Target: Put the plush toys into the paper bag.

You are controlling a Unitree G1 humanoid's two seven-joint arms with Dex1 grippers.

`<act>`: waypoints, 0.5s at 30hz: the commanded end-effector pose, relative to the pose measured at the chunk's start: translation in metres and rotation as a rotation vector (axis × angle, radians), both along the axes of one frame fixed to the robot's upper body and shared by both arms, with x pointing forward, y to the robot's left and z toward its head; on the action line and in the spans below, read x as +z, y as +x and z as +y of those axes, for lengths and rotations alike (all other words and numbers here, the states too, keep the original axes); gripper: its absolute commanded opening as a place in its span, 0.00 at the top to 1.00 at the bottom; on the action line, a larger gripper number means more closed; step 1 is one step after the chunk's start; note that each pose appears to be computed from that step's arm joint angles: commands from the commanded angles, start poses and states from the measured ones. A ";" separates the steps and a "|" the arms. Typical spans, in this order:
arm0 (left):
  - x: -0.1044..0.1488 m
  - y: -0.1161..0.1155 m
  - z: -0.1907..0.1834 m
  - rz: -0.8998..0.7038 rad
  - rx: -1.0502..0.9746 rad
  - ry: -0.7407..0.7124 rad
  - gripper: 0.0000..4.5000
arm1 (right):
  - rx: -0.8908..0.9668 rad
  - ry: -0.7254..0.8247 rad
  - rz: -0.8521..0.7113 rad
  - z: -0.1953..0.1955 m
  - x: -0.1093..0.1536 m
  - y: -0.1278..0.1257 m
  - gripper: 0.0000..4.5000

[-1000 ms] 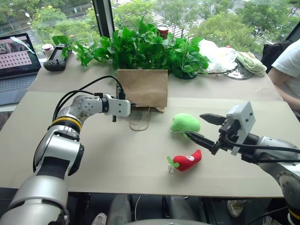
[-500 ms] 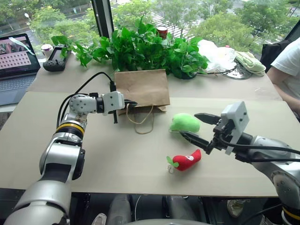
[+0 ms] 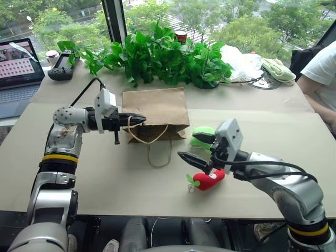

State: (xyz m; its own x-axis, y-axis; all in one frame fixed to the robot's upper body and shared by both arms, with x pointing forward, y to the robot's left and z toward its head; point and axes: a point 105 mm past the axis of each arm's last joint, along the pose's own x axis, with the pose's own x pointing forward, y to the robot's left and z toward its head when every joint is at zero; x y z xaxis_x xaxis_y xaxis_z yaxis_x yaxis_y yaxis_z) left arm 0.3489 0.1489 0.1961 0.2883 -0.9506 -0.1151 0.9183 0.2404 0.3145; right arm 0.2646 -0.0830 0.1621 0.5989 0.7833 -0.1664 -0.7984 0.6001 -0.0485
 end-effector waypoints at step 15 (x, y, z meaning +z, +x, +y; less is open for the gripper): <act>0.021 0.000 -0.009 -0.050 0.013 -0.040 1.00 | -0.101 0.024 -0.057 0.036 -0.005 0.043 0.99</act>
